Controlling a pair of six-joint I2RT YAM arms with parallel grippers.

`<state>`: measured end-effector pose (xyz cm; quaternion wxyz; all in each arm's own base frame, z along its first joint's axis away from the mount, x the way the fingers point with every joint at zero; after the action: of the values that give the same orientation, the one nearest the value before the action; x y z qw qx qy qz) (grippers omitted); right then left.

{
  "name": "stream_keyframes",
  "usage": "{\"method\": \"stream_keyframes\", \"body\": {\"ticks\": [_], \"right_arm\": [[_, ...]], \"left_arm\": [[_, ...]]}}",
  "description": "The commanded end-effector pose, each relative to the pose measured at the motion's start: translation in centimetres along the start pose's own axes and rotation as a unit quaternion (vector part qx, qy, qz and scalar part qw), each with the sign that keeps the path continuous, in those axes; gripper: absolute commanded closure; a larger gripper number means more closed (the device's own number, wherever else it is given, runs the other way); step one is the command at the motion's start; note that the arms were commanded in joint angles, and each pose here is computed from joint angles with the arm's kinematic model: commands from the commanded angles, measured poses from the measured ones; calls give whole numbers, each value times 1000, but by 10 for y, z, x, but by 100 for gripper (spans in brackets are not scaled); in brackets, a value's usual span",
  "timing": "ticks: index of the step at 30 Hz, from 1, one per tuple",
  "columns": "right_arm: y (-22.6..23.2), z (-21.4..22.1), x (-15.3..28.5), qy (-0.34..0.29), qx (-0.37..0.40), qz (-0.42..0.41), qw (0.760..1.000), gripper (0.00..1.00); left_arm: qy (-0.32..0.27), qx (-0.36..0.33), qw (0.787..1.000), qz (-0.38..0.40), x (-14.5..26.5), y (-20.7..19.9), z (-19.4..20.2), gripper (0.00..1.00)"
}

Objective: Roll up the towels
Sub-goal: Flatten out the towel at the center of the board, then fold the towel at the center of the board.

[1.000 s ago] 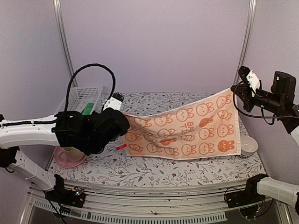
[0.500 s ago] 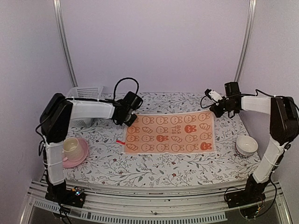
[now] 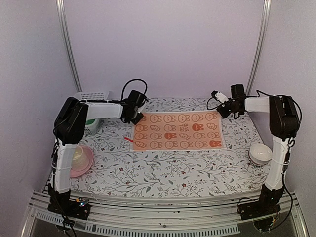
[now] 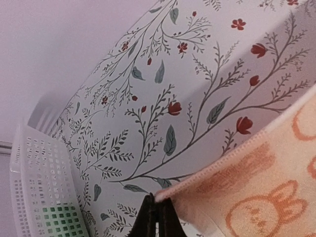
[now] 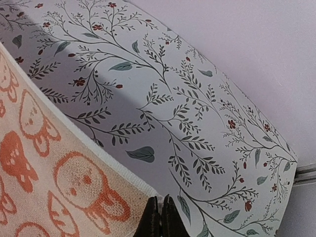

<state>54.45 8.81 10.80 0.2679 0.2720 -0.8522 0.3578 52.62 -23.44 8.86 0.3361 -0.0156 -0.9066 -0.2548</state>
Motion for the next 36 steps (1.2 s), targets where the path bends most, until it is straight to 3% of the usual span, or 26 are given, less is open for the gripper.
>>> {"method": "stream_keyframes", "body": {"ticks": [1,14,23,36], "right_arm": [[-10,-9,29,-34,16,5,999,98],[53,-14,110,-108,92,-78,987,98],[86,7,131,-96,138,-101,981,98],[110,42,123,-49,172,-124,976,98]], "left_arm": [[-47,-8,998,45,35,0,-13,100],[-49,-14,997,57,101,-3,33,100],[-27,-42,993,103,134,-17,70,100],[32,-90,983,154,134,-54,108,100]]}}
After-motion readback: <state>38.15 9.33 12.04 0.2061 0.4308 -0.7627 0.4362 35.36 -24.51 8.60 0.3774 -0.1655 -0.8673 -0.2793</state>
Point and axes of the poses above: each gripper's point midway between its finger pads, its own x axis back along the fingers, its own y axis along the line the jaws close on, z = x × y, the point moved 2 cm from there along x, back along the fingers, and after that the axes turned 13 degrees about x, right-handed, at the moved point
